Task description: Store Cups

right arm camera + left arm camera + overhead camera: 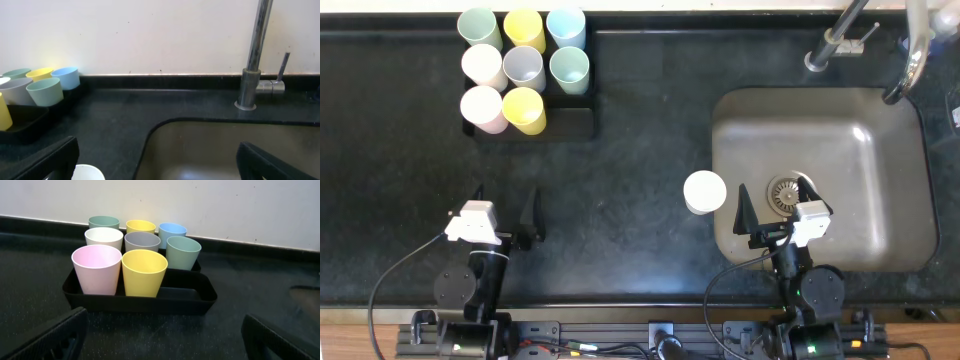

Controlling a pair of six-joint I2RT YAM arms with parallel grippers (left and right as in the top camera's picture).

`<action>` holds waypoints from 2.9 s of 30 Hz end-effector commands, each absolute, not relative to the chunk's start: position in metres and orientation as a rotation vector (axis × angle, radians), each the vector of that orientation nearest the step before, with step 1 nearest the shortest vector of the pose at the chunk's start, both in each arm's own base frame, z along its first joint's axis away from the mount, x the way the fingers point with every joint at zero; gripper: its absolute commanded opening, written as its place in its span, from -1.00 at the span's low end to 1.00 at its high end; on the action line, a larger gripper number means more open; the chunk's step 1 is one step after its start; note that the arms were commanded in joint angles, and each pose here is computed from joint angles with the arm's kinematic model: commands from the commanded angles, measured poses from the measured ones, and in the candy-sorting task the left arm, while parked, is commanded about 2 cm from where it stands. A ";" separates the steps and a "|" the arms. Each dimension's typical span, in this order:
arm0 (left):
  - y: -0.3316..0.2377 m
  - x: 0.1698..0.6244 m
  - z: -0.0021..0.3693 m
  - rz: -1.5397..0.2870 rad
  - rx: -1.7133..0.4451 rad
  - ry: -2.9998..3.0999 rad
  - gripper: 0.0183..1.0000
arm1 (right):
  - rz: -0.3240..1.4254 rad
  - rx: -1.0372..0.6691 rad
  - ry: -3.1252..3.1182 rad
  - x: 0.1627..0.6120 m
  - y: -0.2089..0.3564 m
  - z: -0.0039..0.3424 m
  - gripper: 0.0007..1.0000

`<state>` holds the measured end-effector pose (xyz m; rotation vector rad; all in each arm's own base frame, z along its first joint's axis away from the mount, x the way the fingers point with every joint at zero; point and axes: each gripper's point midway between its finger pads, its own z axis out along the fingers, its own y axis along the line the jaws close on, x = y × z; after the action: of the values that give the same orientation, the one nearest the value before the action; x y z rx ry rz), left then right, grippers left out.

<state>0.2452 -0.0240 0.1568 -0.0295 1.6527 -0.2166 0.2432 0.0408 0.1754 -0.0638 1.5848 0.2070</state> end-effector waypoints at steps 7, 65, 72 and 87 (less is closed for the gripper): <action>-0.027 0.244 0.158 -0.217 0.000 1.646 1.00 | 0.191 -0.055 1.587 0.245 0.039 0.199 1.00; -0.027 0.244 0.158 -0.217 0.000 1.646 1.00 | 0.072 -0.113 3.261 0.273 0.079 0.085 0.92; -0.027 0.244 0.158 -0.217 0.000 1.646 1.00 | 0.051 -0.142 3.257 0.273 0.086 0.081 -0.09; -0.027 0.244 0.158 -0.217 0.000 1.646 1.00 | 0.269 -0.134 2.811 0.343 0.138 0.256 -0.92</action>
<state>0.2450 -0.0252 0.1572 -0.0239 1.6518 -0.2226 0.3301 0.1252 0.1933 -0.1687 2.9826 0.1865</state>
